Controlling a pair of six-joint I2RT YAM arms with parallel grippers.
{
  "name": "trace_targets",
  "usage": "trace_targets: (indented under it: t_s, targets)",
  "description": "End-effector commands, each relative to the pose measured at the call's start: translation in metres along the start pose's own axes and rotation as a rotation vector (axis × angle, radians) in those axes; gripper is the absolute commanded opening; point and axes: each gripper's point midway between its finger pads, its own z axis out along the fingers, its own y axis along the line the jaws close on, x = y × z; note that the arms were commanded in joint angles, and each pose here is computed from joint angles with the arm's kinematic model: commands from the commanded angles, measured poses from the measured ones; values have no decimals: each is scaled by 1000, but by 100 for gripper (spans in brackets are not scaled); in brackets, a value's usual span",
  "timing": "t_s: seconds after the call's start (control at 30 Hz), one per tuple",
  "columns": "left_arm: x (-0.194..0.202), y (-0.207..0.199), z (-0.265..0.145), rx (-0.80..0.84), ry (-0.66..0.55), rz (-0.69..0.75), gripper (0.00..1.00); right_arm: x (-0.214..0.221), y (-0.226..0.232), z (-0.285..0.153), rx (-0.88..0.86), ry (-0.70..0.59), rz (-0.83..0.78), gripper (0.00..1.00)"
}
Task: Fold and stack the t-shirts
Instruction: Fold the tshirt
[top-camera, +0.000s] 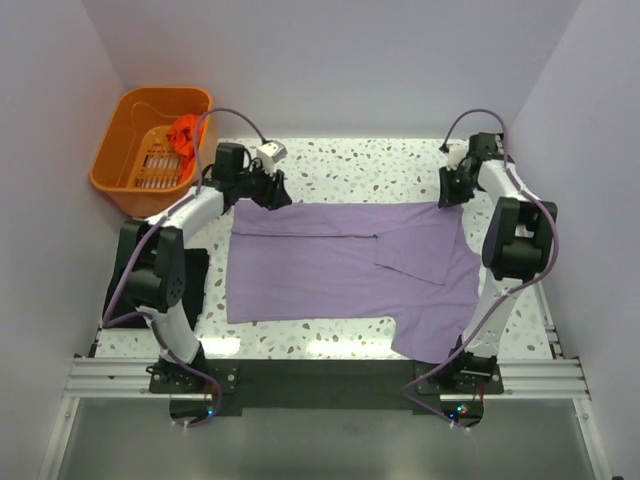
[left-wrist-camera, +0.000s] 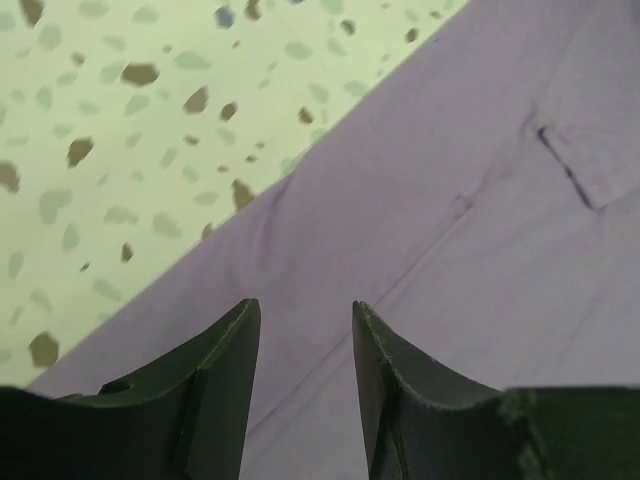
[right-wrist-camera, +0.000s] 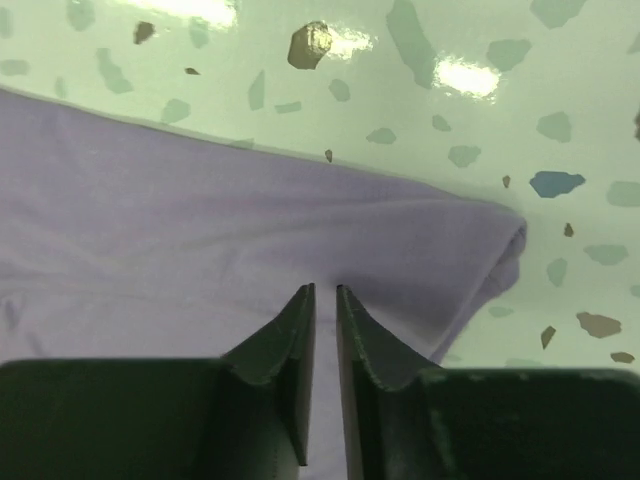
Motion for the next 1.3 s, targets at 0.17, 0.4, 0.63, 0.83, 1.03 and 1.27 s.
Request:
trace_targets:
  t_s: [0.17,0.4,0.63,0.83,1.03,1.27]
  targets:
    - [74,54,-14,-195,223,-219,45,23,-40,9,244,109,-55,12]
    - [124,81,-17,-346,404,-273,40,27,-42,17,351,158,-139,15]
    - [152,139,-9,-463,552,-223,39,10,-46,47,411,206,-206,15]
    - [118,207,2,-555,463,-186,39,-29,-57,65,447,142,-195,15]
    - [44,213,7,-501,262,-115,45,-97,-49,45,420,-48,-174,28]
    - [-46,151,-24,-305,51,-18,61,-127,7,-44,213,-176,-231,79]
